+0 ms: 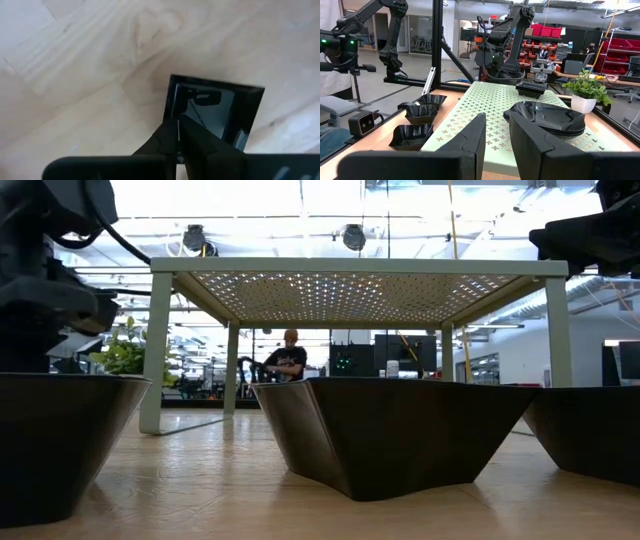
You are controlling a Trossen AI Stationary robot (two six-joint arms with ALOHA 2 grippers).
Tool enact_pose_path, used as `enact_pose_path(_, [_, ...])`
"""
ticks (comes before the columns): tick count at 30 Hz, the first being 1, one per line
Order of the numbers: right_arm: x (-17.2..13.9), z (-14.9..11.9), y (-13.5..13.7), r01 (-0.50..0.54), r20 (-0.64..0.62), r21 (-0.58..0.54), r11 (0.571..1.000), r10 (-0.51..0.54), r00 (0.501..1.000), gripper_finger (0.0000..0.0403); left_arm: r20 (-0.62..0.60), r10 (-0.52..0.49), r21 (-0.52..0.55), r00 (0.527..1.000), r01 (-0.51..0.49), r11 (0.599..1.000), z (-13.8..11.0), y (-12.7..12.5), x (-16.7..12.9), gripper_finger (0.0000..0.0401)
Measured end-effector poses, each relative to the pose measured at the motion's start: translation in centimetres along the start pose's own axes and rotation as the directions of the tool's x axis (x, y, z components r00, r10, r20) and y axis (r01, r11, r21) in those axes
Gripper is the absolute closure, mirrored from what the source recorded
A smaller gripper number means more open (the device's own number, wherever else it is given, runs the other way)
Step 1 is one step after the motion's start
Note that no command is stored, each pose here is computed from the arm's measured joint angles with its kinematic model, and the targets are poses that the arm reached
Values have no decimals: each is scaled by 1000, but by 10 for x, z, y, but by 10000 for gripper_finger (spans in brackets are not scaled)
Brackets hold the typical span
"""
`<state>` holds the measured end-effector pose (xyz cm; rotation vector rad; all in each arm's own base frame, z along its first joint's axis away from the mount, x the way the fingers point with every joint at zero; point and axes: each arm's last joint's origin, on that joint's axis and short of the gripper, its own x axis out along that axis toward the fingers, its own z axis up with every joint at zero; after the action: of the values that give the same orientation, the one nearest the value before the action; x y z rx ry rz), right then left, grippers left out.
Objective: Pick & Place Mini shaped plates
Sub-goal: Stack the square plate on top of the square plate on the shelf
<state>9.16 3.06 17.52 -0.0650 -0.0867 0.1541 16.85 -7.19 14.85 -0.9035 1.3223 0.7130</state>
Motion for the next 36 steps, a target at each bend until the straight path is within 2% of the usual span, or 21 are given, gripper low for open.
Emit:
enact_pose_path(4, [0, 0, 0, 0, 0, 0, 1000, 0, 1000, 328, 4, -4, -18, 1000, 4, 1000, 4, 0, 0, 379])
enact_pose_path(10, [0, 0, 0, 0, 0, 0, 1000, 0, 1000, 328, 22, -30, 94, 999, 28, 995, 8, -10, -11, 375])
enact_pose_path(14, [0, 0, 0, 0, 0, 0, 1000, 0, 1000, 328, 34, -3, 138, 999, -2, 990, 9, -12, -20, 348])
enact_pose_path(20, [0, 0, 0, 0, 0, 0, 1000, 0, 1000, 328, -15, 35, 159, 999, -32, 987, 6, -6, -16, 294])
enact_pose_path(23, [0, 0, 0, 0, 0, 0, 1000, 0, 1000, 328, 4, 48, 169, 999, -48, 984, 5, -4, -14, 279])
enact_pose_path(36, [0, 0, 0, 0, 0, 0, 1000, 0, 1000, 328, 30, 82, 170, 996, -86, 982, 6, 2, -10, 288])
